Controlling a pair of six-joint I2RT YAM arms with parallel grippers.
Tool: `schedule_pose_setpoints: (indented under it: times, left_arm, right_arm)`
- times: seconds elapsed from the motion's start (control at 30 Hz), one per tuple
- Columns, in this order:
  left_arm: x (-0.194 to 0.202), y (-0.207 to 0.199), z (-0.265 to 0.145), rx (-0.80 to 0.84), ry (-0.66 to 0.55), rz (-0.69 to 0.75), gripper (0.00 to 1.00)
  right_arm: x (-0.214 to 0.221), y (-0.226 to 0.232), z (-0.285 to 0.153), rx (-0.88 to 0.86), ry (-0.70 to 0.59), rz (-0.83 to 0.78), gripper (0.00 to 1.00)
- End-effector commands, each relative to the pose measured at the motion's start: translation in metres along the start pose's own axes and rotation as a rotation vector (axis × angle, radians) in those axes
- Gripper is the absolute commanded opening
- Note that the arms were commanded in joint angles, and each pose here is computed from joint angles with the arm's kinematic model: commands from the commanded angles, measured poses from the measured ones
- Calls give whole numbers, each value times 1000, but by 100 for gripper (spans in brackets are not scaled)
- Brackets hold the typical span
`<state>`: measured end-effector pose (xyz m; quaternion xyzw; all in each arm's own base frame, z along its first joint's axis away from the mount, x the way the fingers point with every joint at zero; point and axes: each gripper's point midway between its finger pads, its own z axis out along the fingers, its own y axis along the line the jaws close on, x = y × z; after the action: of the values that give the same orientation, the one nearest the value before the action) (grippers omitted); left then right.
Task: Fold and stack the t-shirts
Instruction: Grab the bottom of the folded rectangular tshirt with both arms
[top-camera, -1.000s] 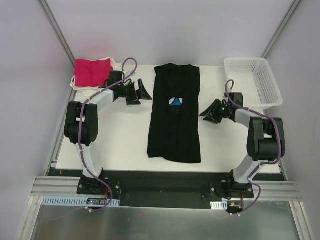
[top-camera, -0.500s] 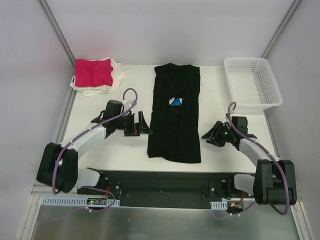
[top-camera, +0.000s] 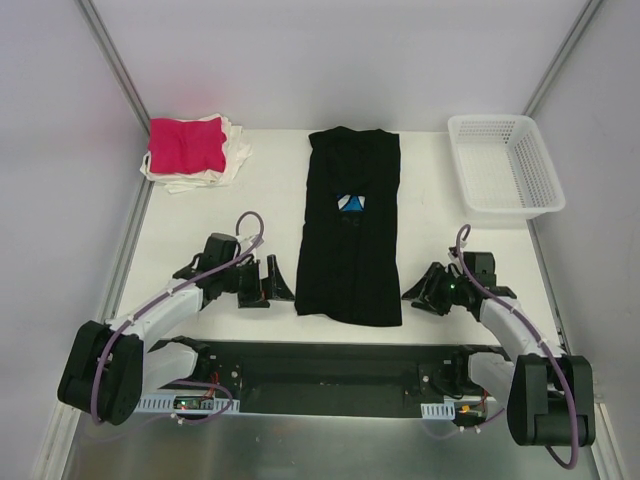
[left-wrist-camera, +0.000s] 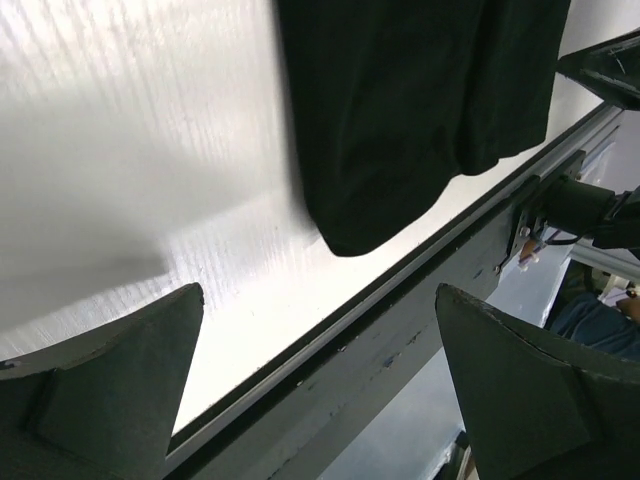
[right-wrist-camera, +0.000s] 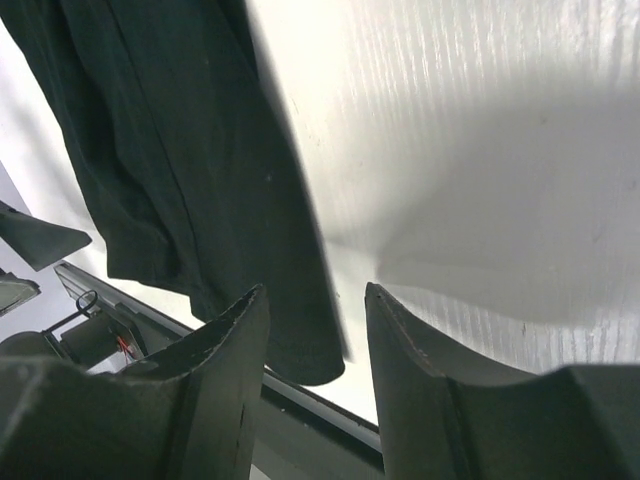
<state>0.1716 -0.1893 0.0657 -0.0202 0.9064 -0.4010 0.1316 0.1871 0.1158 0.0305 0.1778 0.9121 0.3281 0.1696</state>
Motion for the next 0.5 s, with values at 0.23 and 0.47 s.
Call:
schedule_pose_setpoints:
  times: [0.23,0.47]
  left_arm:
    - [16,16,5,-50,40,-37,99]
    - [3,10,17,-35,18,-2,99]
  right_arm:
    - [48,-11,-3,31,126,5,46]
    - [39,-2,-6,38,64,-12,46]
